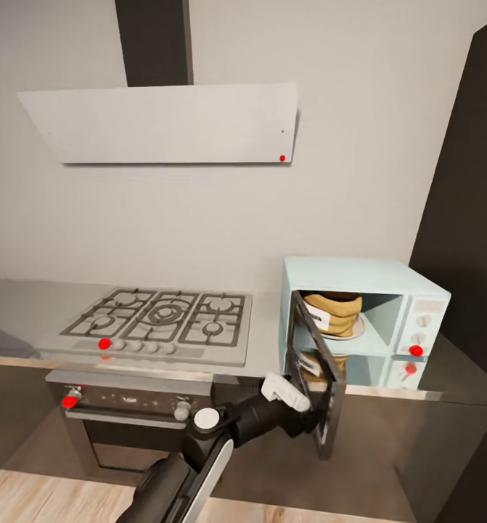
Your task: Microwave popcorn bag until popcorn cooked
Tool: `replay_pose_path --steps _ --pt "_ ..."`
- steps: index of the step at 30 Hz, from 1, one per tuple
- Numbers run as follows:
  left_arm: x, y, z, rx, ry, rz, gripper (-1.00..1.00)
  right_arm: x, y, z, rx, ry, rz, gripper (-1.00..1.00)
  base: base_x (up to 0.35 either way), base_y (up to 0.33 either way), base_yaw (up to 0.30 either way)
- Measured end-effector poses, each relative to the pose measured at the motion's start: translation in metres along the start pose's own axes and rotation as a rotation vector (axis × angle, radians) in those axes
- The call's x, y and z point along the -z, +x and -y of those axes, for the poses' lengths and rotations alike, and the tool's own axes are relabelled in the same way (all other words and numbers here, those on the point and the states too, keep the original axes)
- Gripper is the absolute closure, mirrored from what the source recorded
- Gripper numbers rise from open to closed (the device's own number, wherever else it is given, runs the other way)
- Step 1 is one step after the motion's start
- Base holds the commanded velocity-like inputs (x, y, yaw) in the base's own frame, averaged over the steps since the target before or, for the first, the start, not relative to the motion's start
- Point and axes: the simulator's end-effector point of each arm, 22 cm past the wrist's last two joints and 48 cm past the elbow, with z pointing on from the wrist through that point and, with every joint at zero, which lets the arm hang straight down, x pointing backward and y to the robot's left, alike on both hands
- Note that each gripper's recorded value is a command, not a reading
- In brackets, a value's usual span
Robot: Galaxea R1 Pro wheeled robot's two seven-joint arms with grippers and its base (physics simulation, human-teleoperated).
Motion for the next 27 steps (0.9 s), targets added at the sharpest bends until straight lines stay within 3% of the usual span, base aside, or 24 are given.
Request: replay_pose_path --steps 5,13,27 --pt "-0.004 0.003 0.015 -0.021 0.029 -0.010 -1.00 0.000 0.000 0.000 0.000 0.000 0.000 -1.00 0.009 0.000 0.000" --pt "-0.005 0.002 0.023 0.004 0.053 -0.007 -1.00 0.000 0.000 0.000 0.000 0.001 0.000 -1.00 0.000 0.000 0.000" --pt "0.005 -0.005 0.003 0.028 -0.010 -0.011 -1.00 0.001 0.017 -0.003 0.005 -0.002 -0.007 -1.00 0.000 0.000 0.000"
